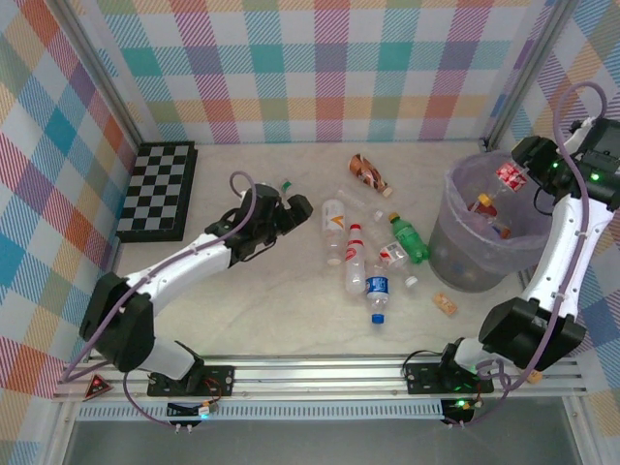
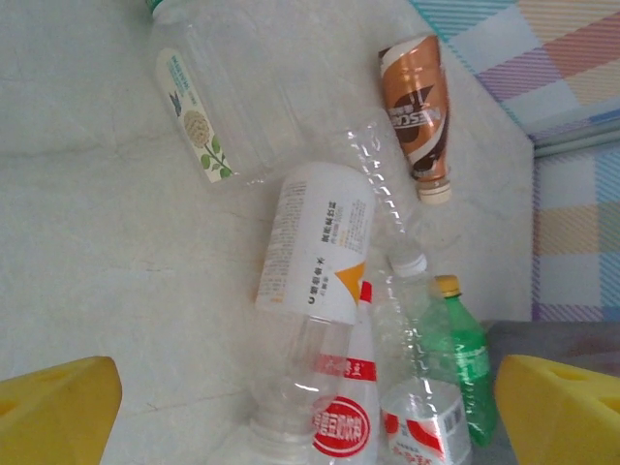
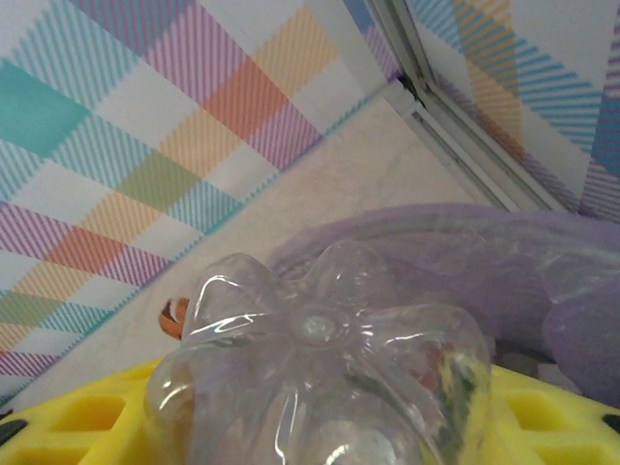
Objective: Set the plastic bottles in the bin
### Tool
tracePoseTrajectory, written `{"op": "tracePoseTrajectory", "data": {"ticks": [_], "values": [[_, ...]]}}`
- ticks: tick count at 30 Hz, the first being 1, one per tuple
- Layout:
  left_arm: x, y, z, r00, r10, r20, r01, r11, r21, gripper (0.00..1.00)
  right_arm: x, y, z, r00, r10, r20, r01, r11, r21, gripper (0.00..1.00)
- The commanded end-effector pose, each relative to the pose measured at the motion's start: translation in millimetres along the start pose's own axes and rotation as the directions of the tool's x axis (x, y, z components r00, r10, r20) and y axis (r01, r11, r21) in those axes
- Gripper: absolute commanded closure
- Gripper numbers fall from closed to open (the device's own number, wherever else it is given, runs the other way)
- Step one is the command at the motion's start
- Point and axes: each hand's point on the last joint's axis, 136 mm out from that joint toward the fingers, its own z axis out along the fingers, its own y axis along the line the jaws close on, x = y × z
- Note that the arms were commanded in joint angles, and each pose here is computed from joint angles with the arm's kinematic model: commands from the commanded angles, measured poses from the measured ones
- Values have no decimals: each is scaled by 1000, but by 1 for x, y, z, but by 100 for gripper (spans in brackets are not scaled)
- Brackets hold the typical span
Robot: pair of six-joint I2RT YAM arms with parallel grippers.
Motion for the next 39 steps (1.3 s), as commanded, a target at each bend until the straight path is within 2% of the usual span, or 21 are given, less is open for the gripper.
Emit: {"op": "tracePoseTrajectory", "data": {"ticks": [1, 12, 22, 30, 34, 39], "values": [[-4, 0, 14, 999, 33, -18, -34, 999, -34, 4, 9, -10, 18, 999, -10, -36, 11, 1000, 21, 71], [-9, 12, 63, 999, -8, -34, 5, 995, -96, 6, 66, -21, 91, 971, 27, -238, -21, 999, 29, 68], [-6, 23, 93, 998, -39, -53, 33, 994, -107, 6, 106, -37, 125, 945, 108, -308, -97, 994, 50, 64], [-1, 30, 107, 996, -56, -72, 47, 991, -125, 7, 133, -53, 133, 929, 135, -345, -112, 990, 86, 59], [1, 33, 111, 995, -64, -75, 54, 990, -131, 7, 138, -51, 128, 926, 123, -357, -105, 992, 70, 50], [3, 38, 114, 993, -88, -72, 77, 987, -141, 8, 118, -30, 100, 945, 68, -319, -63, 998, 24, 37]]}}
